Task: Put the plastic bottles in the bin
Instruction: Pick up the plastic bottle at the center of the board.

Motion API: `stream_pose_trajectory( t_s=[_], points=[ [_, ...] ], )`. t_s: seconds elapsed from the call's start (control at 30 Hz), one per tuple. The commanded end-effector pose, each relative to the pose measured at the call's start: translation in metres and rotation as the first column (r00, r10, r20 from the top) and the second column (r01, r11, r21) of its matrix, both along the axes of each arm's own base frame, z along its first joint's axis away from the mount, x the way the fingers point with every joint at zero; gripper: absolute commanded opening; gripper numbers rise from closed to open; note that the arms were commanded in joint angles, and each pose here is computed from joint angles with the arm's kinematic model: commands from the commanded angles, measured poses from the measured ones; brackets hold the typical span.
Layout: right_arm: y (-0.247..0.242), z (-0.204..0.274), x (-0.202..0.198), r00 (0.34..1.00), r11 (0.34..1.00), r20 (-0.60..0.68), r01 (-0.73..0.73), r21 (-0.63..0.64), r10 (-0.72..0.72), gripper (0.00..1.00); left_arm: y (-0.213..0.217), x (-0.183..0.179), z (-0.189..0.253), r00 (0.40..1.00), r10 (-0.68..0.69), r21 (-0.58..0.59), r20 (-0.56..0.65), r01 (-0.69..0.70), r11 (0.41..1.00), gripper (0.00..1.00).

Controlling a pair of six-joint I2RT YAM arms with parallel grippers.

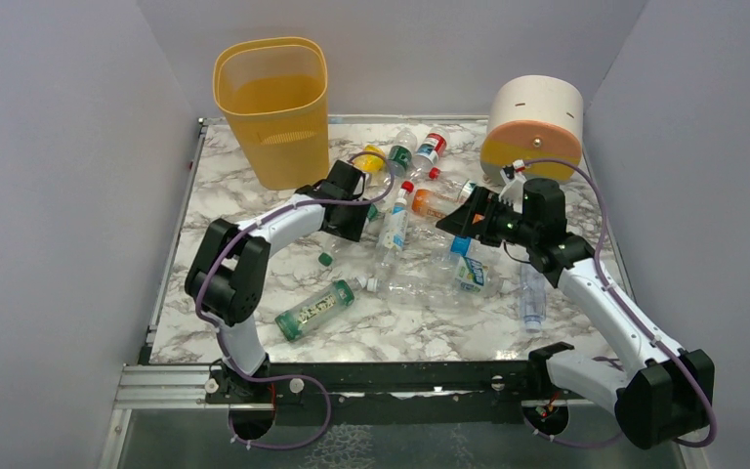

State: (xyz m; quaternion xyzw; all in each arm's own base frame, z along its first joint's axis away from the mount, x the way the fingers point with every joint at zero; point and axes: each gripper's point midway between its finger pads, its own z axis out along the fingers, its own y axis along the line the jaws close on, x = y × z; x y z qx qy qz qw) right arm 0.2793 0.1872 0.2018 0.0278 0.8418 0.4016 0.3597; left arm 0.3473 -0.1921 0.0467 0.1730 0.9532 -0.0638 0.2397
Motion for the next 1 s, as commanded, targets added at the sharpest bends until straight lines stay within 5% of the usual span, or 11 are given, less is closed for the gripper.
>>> stream_pose_trajectory(
  t_s=[0.0,0.57,0.97],
  points=[
    [0.004,0.008,0.000,0.999,1.000,0.034,-0.031,0.003,0.031,1.00,-0.006,0.014,0.056,0.994,0.005,-0.052,0.109,0.001,0.999,0.51],
    [0.003,0.008,0.008,0.999,0.999,0.027,-0.037,-0.038,0.038,1.00,-0.021,0.057,0.314,0.855,0.065,-0.287,0.514,0.100,0.953,0.52],
    [0.005,0.005,0.007,0.999,0.999,0.026,-0.045,-0.022,0.045,1.00,0.030,0.133,0.402,0.726,0.246,-0.395,0.643,0.039,0.918,0.53]
  ],
)
